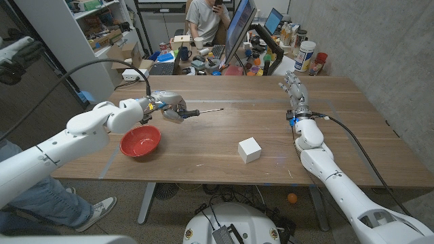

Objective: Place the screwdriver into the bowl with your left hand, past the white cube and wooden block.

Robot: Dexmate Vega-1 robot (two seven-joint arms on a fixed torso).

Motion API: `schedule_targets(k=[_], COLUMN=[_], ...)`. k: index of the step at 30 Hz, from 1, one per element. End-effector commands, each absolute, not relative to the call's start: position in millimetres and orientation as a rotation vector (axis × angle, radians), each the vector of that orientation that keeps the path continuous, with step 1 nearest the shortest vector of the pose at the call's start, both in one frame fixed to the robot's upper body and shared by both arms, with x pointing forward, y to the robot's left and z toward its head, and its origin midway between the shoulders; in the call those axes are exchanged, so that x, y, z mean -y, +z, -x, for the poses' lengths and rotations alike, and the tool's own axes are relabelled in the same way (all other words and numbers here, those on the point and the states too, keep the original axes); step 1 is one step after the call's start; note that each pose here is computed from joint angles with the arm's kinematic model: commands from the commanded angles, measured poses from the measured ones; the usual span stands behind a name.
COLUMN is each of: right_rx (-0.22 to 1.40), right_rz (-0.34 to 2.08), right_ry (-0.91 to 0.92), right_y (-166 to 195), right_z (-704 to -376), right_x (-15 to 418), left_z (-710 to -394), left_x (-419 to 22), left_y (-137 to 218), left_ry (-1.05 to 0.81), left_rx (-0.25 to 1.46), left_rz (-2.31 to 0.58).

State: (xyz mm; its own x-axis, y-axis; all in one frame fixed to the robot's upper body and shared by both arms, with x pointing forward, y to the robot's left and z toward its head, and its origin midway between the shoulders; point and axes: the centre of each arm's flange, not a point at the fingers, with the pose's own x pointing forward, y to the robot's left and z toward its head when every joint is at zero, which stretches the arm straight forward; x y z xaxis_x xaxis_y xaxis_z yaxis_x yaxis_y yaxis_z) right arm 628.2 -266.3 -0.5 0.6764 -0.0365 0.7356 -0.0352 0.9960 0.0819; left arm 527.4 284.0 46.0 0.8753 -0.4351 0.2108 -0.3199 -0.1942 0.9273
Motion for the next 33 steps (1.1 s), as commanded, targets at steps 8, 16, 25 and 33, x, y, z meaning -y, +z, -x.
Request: schedule_targets(k=[8, 16, 25, 33], right_rx=[0.847, 0.847, 0.836, 0.835], right_rz=[-0.090, -0.093, -0.091, -0.093], right_ry=[-0.002, -0.001, -0.008, -0.003], right_y=[5, 3, 0, -1], right_z=[-625, -624, -621, -623], right_x=[250, 245, 243, 242], left_z=[-507, -500, -489, -475], left_x=[-312, -324, -354, -375], left_y=[24, 20, 20, 20], left_ry=[-0.178, -0.124, -0.023, 0.037], left_rx=[0.471, 0.464, 0.381, 0.322], left_rz=[-1.865, -1.834, -1.766, -1.768])
